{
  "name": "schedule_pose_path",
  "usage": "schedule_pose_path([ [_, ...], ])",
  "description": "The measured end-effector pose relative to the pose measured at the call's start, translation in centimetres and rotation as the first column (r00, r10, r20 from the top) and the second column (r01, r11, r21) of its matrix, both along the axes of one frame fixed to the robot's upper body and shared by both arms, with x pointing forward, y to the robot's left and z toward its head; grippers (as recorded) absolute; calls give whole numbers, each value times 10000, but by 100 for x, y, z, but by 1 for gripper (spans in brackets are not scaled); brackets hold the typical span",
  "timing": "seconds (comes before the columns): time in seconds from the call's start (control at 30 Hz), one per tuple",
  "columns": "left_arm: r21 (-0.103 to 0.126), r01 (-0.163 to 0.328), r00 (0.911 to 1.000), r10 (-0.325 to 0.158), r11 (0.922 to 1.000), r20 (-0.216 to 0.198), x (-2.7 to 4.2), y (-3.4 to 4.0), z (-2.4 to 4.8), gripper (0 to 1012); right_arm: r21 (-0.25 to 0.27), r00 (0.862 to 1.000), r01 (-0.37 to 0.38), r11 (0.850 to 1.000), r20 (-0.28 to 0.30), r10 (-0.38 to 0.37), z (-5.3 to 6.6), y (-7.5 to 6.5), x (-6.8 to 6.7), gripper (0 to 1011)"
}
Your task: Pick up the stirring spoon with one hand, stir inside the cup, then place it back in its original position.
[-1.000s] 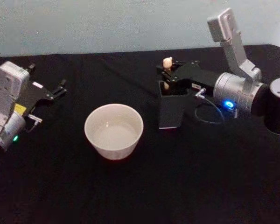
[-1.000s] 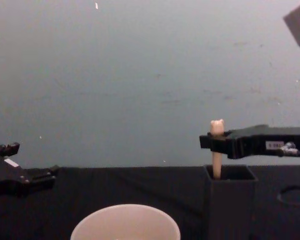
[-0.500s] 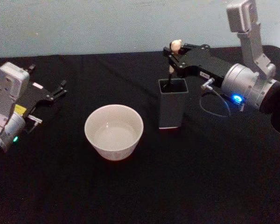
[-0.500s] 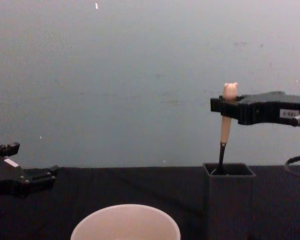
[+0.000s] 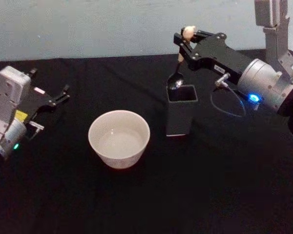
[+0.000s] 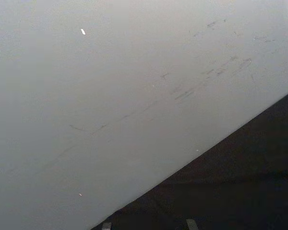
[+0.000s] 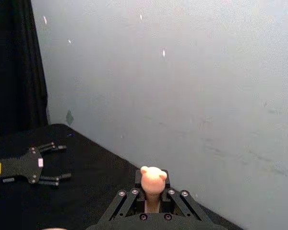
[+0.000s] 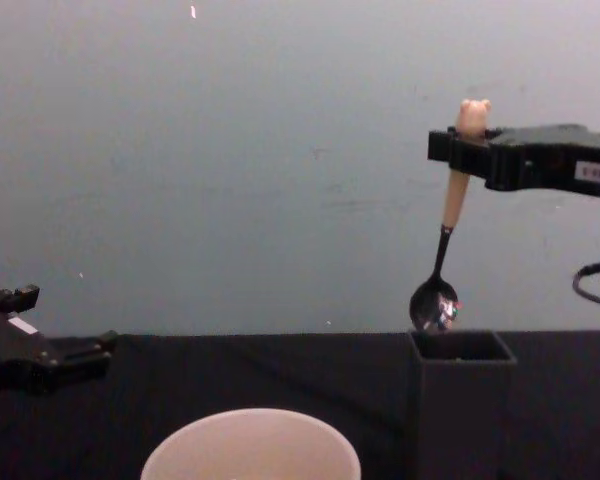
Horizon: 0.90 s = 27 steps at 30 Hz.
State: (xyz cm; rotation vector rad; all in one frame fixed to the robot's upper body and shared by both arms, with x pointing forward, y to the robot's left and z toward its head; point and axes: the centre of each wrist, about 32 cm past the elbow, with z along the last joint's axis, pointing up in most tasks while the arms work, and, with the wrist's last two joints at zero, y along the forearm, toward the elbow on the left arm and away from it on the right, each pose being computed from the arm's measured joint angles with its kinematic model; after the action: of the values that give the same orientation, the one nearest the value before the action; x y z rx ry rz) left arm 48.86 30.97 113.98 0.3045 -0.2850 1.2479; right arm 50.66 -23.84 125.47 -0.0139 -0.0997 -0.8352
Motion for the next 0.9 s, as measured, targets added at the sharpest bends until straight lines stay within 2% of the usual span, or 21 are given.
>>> schedule_pose_path([
  [0.37,0,0,10000,0,10000,1,0,0,0,1001,284,9966,-619,9977,554,602,21,170,-8,171],
  [0.53,0,0,10000,0,10000,0,0,0,0,1001,270,9933,-1018,9944,576,1001,-5,273,-20,170],
  [0.73,0,0,10000,0,10000,0,0,0,0,1001,194,9875,-1532,9880,405,1524,-107,406,-44,171],
  [0.9,-1,-1,10000,1,10000,0,0,0,0,1001,133,9809,-1919,9813,352,1914,-250,503,-79,171],
])
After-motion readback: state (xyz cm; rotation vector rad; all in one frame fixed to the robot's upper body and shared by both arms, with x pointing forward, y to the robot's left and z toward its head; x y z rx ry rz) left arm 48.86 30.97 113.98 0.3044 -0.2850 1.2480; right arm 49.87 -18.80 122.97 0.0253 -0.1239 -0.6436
